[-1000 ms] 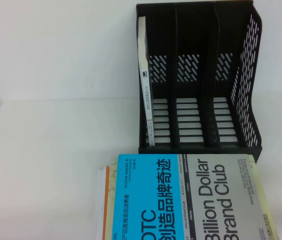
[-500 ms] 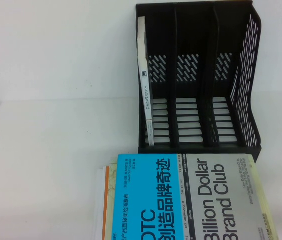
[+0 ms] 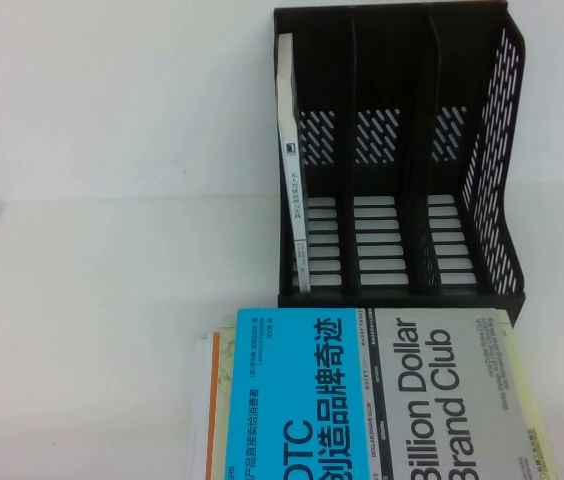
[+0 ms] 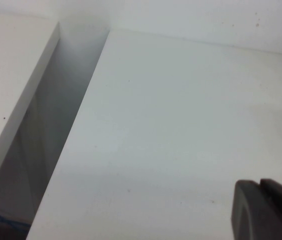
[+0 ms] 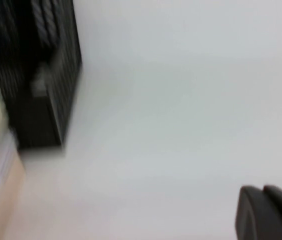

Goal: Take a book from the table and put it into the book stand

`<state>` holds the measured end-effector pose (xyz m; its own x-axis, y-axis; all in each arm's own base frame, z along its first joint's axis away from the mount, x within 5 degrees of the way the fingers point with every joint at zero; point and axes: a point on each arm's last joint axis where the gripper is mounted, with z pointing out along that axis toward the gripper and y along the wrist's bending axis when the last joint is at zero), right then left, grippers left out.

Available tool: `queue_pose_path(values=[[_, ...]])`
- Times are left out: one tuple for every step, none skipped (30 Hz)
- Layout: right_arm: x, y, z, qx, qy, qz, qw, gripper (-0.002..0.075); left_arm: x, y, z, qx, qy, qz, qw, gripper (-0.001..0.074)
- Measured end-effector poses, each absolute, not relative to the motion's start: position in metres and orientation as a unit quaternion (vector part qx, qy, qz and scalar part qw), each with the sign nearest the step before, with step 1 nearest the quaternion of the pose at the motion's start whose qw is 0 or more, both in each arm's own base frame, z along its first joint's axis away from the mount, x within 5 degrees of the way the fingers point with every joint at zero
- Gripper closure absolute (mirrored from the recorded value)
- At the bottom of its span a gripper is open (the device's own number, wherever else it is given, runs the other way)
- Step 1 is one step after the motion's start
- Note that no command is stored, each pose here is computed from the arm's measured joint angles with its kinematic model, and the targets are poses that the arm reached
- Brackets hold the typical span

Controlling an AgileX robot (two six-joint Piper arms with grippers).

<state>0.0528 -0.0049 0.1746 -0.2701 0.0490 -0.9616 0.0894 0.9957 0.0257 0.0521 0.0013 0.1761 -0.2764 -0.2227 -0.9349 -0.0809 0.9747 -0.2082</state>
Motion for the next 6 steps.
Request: queue_pose_path(values=[[0.0516, -0.005, 0.17, 0.044, 0.811, -0.019, 0.584, 0.0729, 0.0522, 0.0013, 0.1762, -0.095, 0.796, -0.06, 0.594, 0.0736], [0.0512, -0.0051, 0.1698, 0.039, 0.813, -0.023, 0.58, 0.0729, 0.0522, 0.0013, 0.1762, -0.095, 0.796, -0.06, 0.594, 0.0736], [0.0511, -0.0052, 0.1694, 0.036, 0.815, -0.026, 0.578, 0.0729, 0.0522, 0.0013, 0.1762, -0.095, 0.796, -0.06, 0.594, 0.0736], [0.0511, -0.0052, 0.1694, 0.032, 0.815, -0.027, 0.578, 0.0729, 0.0522, 0.0013, 0.1762, -0.095, 0.796, -0.06, 0.594, 0.0736], [0.0511, -0.005, 0.1694, 0.029, 0.815, -0.027, 0.578, 0.0729, 0.0522, 0.0013, 0.1762, -0.095, 0.796, -0.06, 0.594, 0.0736], [0.0511, -0.0047, 0.1698, 0.025, 0.815, -0.026, 0.579, 0.0729, 0.0522, 0.0013, 0.1762, -0.095, 0.796, -0.06, 0.594, 0.0736]])
